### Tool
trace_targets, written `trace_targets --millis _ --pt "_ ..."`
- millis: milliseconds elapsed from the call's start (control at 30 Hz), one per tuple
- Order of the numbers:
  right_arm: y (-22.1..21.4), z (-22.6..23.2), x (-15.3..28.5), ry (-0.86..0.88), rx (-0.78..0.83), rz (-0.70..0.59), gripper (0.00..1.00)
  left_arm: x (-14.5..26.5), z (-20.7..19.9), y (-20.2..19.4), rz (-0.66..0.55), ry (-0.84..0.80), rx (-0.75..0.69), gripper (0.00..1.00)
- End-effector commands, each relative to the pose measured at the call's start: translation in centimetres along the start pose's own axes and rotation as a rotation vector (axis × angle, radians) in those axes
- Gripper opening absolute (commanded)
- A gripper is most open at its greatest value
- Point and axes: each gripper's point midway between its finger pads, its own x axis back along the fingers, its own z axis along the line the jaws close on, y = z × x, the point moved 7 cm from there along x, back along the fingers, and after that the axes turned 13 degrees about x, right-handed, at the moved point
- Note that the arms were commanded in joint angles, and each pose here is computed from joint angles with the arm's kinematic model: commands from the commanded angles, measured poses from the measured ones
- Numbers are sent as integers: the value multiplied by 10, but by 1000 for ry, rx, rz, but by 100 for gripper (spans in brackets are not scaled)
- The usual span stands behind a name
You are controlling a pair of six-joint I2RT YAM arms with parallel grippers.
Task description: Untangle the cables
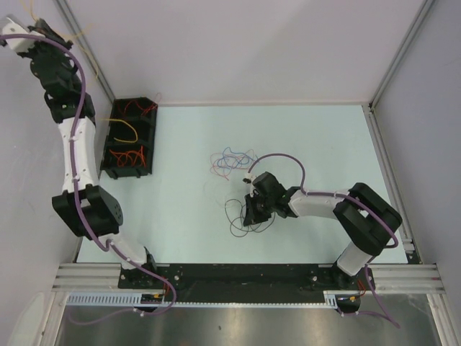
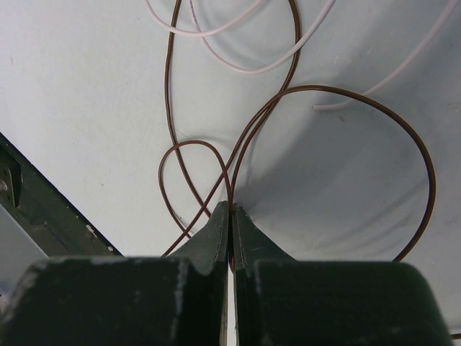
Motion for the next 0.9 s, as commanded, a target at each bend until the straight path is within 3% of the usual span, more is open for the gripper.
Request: trace_targets --millis 0,867 --pt "-6 -10 -4 -42 -6 39 0 15 4 7 -52 -35 -22 0" --pt "16 -3 -4 -23 -9 30 0 -25 -9 11 -75 -24 13 0"
